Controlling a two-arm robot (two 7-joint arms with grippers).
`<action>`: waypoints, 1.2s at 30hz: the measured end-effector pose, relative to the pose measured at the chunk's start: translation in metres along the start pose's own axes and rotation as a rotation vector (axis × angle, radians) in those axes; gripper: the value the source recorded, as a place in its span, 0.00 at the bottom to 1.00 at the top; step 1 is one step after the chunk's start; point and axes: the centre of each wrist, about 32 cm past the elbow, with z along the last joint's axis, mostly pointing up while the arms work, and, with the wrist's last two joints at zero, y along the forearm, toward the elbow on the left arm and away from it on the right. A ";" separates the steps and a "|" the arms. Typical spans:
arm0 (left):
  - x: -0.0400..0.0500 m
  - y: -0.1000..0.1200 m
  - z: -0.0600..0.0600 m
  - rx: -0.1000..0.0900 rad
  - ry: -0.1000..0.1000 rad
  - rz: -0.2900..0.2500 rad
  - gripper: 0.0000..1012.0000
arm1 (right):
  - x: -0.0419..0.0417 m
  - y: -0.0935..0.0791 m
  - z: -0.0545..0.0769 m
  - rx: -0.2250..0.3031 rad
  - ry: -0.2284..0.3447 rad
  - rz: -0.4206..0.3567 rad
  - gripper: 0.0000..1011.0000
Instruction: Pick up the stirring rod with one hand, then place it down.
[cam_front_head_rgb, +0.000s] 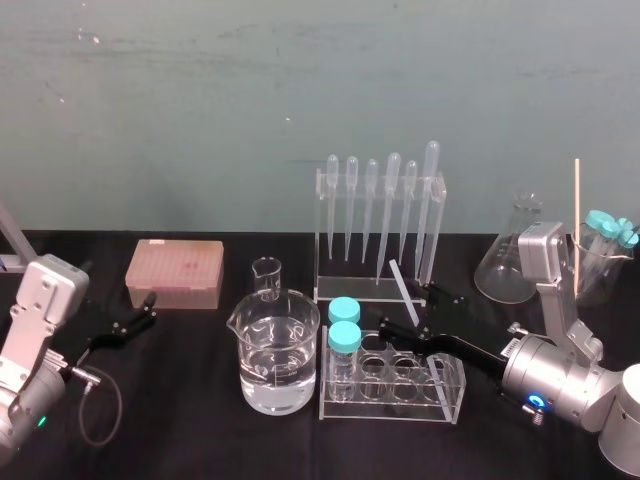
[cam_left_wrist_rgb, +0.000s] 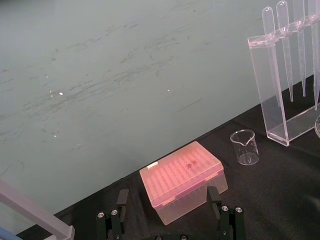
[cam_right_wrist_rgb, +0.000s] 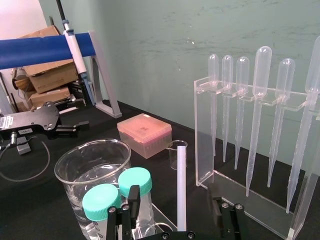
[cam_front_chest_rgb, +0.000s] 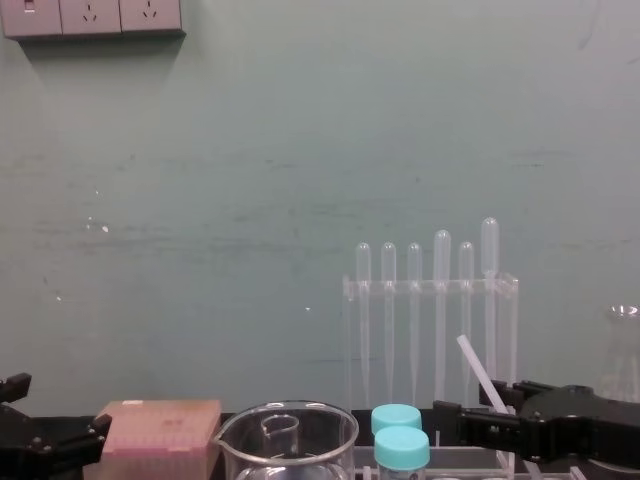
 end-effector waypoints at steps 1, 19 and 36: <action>0.0000 0.000 0.000 0.000 0.000 0.000 0.99 | 0.0001 0.000 0.000 0.000 0.000 0.000 0.84; 0.0000 0.000 0.000 0.000 0.000 0.000 0.99 | 0.0001 0.000 0.000 0.001 0.002 0.003 0.29; 0.0000 0.000 0.000 0.000 0.000 0.000 0.99 | 0.0001 0.000 0.000 0.002 0.002 0.003 0.07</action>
